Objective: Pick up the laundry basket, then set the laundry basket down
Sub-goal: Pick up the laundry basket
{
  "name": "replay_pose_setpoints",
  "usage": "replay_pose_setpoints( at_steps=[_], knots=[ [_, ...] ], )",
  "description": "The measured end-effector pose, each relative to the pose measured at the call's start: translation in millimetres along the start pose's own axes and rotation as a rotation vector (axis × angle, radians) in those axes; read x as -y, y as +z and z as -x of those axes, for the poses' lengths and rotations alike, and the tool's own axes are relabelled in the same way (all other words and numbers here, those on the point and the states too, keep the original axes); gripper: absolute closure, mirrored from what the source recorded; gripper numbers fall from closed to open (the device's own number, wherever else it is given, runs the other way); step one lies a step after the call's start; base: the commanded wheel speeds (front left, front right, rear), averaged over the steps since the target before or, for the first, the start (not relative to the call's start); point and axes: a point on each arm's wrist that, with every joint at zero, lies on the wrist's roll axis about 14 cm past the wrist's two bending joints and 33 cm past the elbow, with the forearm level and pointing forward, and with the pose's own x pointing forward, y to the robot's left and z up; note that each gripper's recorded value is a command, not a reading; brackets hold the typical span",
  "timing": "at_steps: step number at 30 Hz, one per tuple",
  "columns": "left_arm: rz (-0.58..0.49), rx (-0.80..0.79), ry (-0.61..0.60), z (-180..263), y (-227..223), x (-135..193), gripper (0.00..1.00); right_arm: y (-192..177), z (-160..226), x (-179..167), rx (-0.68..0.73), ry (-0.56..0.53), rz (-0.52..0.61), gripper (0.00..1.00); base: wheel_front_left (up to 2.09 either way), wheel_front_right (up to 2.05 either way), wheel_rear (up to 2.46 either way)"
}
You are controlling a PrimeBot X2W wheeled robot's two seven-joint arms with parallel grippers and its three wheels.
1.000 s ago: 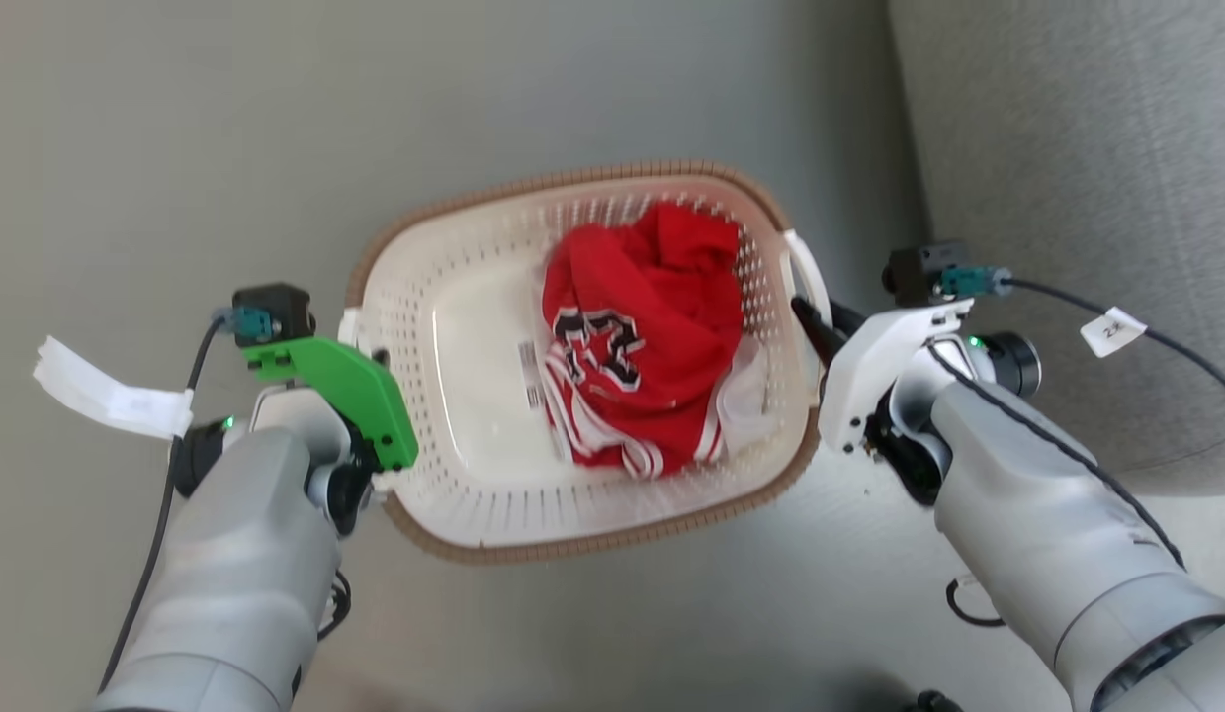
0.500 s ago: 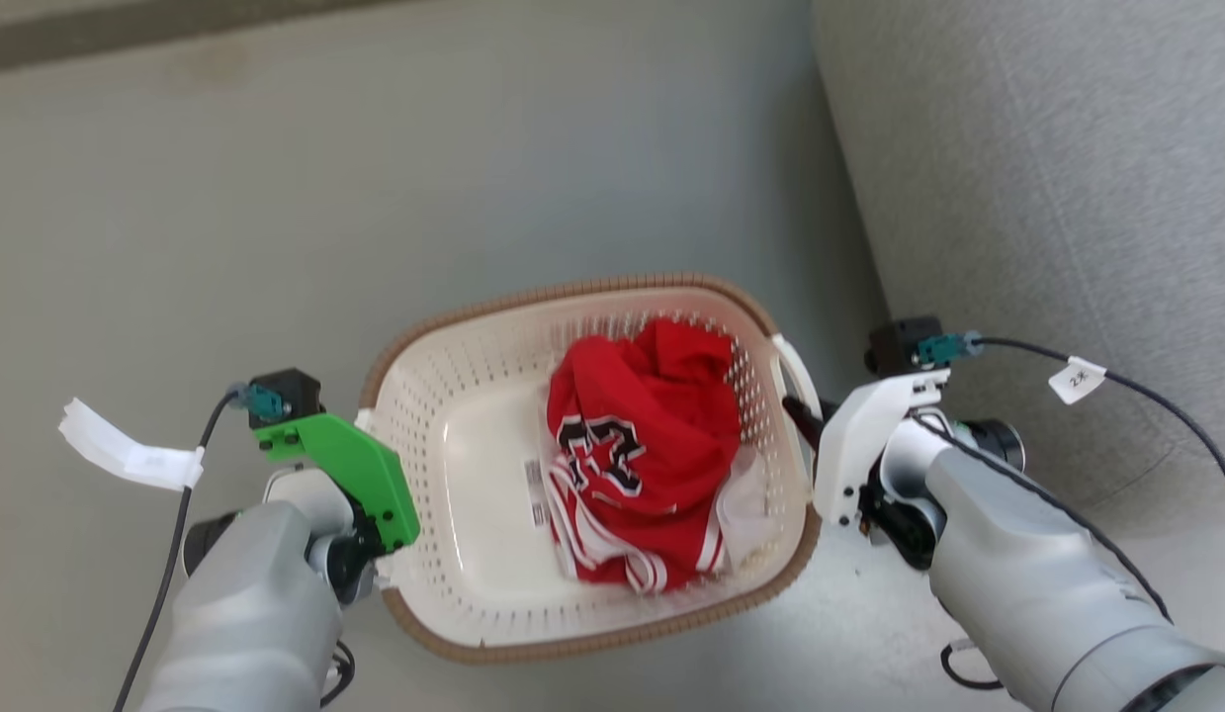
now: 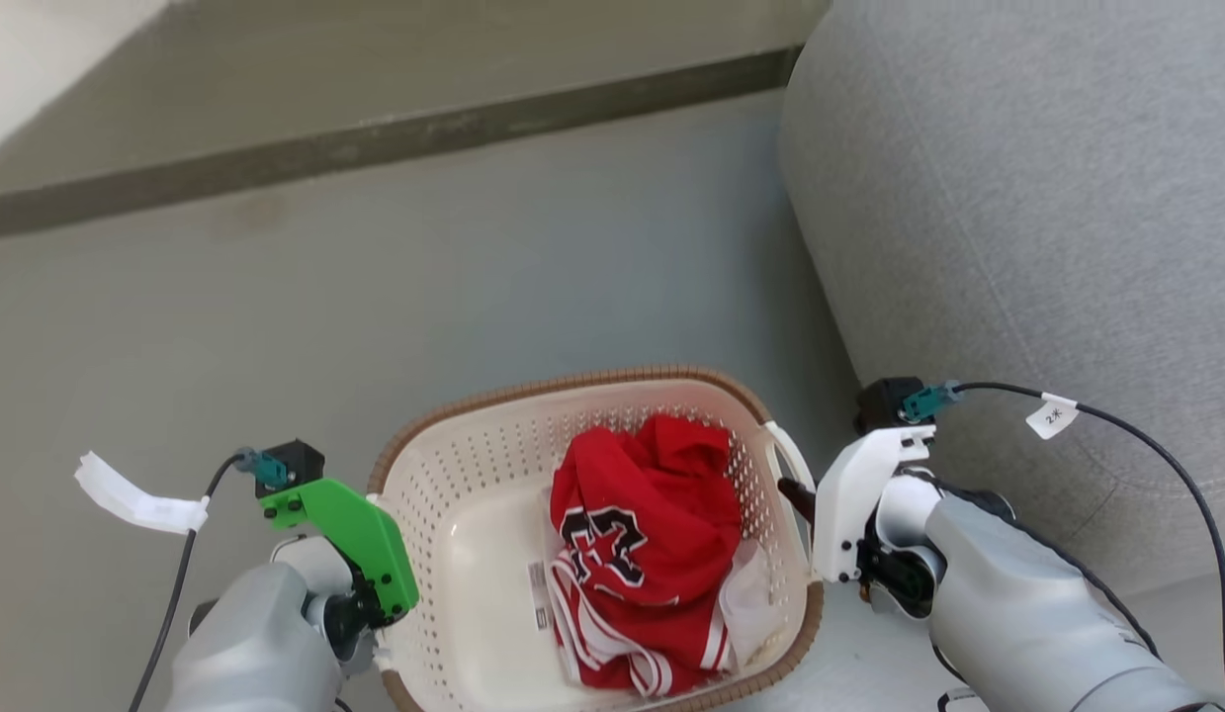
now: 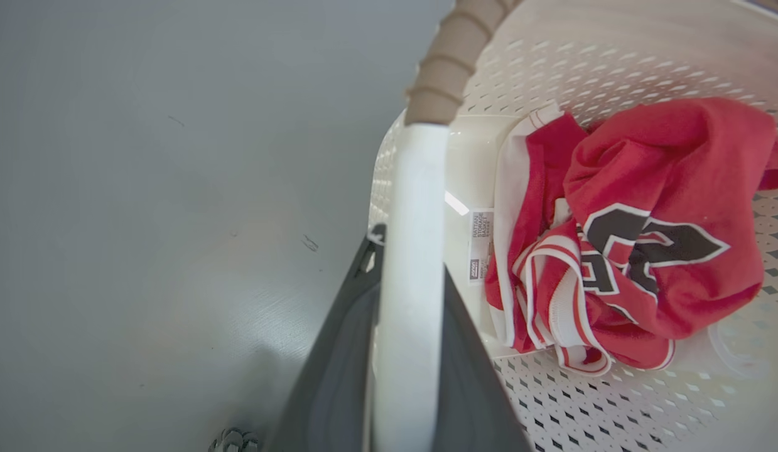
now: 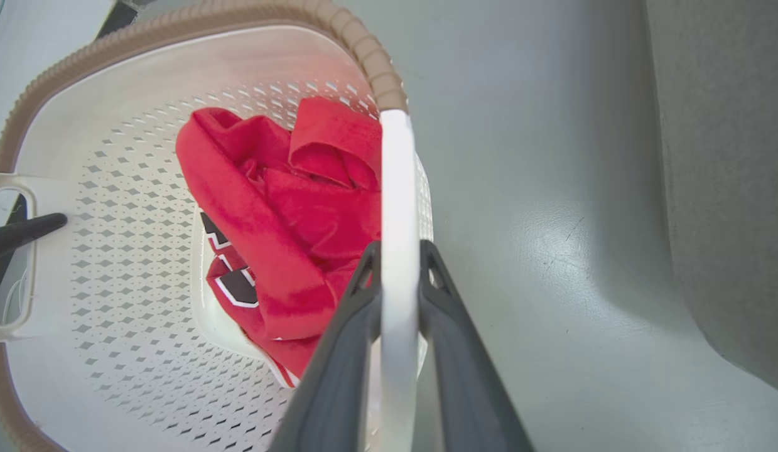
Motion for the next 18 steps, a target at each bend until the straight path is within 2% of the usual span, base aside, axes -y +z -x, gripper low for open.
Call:
replay_pose_setpoints(
  at_steps=[18],
  knots=[
    [-0.012,-0.01,-0.025,33,-4,18,1.0,1,36,-10,0.001,0.014,-0.028,1.0,0.0,0.0,0.0]
  ],
)
